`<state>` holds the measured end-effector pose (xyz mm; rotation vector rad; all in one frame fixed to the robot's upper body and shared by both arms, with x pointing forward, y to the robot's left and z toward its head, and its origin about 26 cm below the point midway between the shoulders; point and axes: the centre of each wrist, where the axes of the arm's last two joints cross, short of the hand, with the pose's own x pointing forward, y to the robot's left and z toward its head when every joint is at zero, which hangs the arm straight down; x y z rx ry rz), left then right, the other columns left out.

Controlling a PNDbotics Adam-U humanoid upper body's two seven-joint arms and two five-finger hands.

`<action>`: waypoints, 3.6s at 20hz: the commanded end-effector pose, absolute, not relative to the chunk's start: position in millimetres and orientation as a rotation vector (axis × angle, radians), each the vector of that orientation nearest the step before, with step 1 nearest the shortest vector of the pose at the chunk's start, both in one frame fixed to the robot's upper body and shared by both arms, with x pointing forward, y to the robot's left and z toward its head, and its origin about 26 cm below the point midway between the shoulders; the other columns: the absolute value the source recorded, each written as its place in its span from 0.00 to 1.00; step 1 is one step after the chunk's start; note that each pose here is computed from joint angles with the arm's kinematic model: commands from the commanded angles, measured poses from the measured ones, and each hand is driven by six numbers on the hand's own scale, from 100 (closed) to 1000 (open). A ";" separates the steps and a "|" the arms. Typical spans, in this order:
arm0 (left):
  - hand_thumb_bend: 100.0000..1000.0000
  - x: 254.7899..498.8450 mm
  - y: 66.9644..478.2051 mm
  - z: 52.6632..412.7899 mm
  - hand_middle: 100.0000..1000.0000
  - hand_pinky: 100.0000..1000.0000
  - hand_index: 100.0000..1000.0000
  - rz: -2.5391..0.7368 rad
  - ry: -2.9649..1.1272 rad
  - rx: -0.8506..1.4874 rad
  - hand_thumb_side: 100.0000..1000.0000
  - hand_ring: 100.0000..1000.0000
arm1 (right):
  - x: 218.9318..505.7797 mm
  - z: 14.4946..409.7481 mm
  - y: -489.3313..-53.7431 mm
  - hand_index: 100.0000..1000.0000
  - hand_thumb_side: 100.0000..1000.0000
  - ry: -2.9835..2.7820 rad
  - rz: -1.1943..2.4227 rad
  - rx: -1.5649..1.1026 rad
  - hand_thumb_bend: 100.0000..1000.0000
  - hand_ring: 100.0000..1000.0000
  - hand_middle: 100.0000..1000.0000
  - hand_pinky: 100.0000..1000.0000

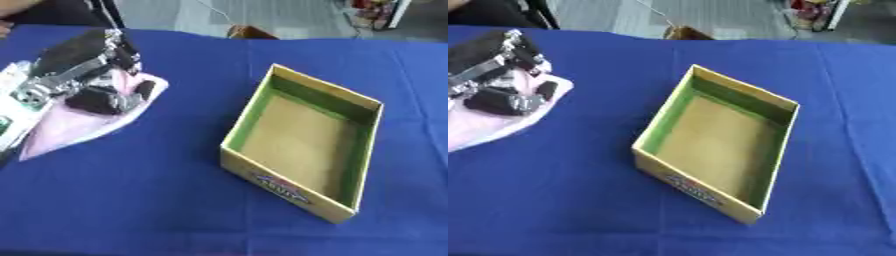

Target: Pick up objects on the table and place them in the box.

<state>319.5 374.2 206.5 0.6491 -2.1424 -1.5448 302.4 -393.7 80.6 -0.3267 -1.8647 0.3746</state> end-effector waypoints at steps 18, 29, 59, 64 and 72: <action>0.00 393.7 219.6 272.1 0.00 0.00 0.00 -1.808 -2.433 0.222 0.39 0.00 | 312.9 92.9 -383.4 0.92 0.65 -1.903 0.441 -0.274 0.54 0.57 0.78 0.43; 0.00 401.0 197.4 270.1 0.00 0.00 0.00 -1.852 -2.451 0.159 0.39 0.00 | 316.2 95.3 -379.0 0.92 0.64 -1.917 0.445 -0.254 0.53 0.57 0.78 0.43; 0.00 401.9 161.7 240.8 0.00 0.00 0.00 -1.993 -2.551 0.096 0.46 0.00 | 326.0 103.7 -366.4 0.92 0.64 -1.962 0.459 -0.206 0.54 0.57 0.78 0.43; 0.00 402.0 172.6 222.4 0.21 0.00 0.31 -2.056 -2.551 0.154 0.57 0.15 | 325.6 104.0 -367.4 0.92 0.64 -1.963 0.455 -0.212 0.53 0.57 0.78 0.43; 0.00 395.1 167.2 206.0 0.78 0.59 0.73 -2.174 -2.518 0.217 0.86 0.72 | 325.7 103.5 -367.2 0.92 0.64 -1.963 0.454 -0.211 0.54 0.57 0.78 0.43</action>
